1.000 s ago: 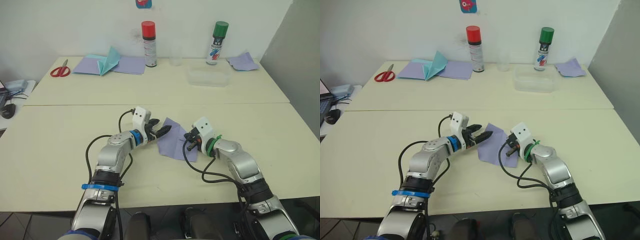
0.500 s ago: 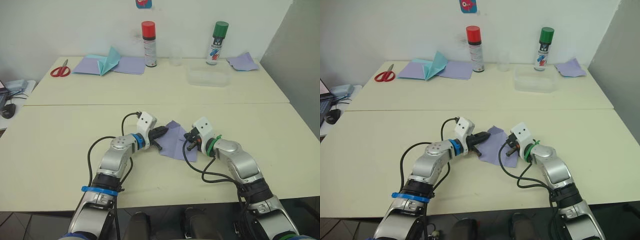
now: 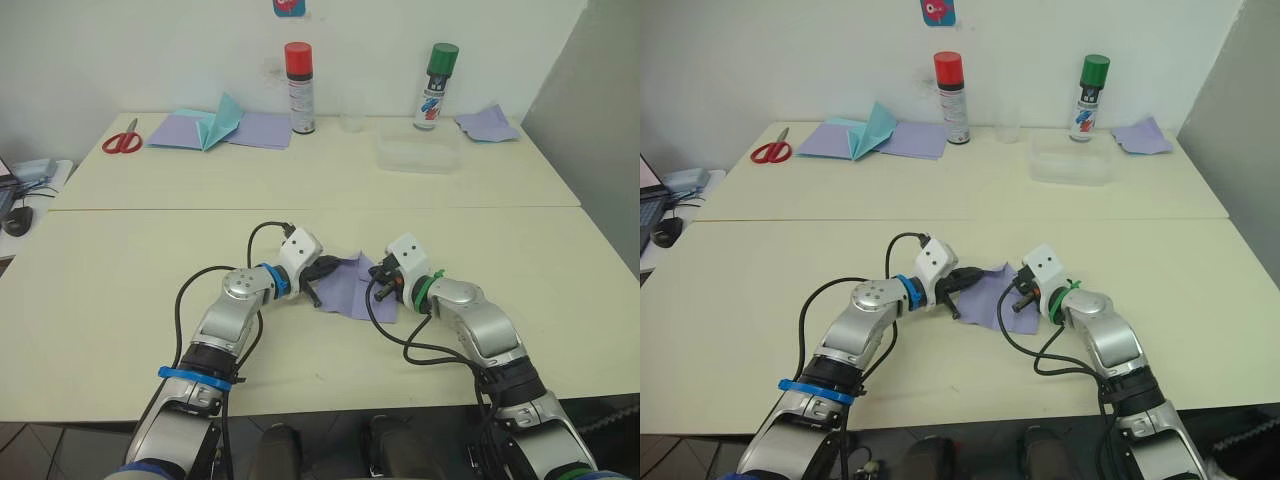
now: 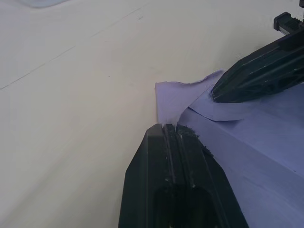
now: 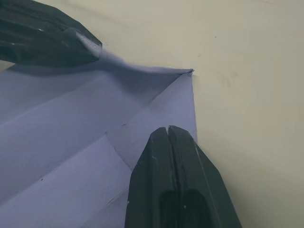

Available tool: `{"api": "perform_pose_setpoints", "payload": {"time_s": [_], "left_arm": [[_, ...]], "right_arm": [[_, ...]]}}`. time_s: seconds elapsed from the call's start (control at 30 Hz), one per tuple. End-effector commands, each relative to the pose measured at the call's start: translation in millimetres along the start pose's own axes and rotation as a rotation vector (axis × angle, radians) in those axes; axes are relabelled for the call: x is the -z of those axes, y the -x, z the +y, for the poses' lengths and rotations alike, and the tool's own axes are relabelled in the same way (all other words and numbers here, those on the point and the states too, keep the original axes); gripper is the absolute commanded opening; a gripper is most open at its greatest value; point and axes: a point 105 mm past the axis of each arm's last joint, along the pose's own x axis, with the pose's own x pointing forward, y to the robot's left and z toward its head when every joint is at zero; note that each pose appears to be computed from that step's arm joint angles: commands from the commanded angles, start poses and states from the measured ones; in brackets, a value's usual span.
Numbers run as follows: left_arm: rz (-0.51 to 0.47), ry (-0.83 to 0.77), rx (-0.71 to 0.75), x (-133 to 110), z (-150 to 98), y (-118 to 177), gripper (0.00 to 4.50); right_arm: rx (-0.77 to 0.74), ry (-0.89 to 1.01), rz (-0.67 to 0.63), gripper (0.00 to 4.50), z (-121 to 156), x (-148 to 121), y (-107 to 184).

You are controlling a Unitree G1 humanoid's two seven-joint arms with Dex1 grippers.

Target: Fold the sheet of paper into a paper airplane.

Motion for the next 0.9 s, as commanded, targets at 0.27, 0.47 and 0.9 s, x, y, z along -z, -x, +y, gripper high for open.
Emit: {"api": "perform_pose_setpoints", "payload": {"time_s": [0.27, 0.47, 0.9], "left_arm": [[0.11, -0.332, 0.1, 2, -7, -8, 0.17], [0.152, -0.402, 0.13, 7, -9, -9, 0.17], [0.154, -0.377, 0.122, 10, -7, -10, 0.17]], "right_arm": [[-0.025, -0.012, 0.023, 0.0, 6, 5, -2], [-0.023, -0.015, -0.003, 0.0, 6, -3, -4], [-0.007, -0.051, -0.113, 0.0, 2, -34, -14]]}}
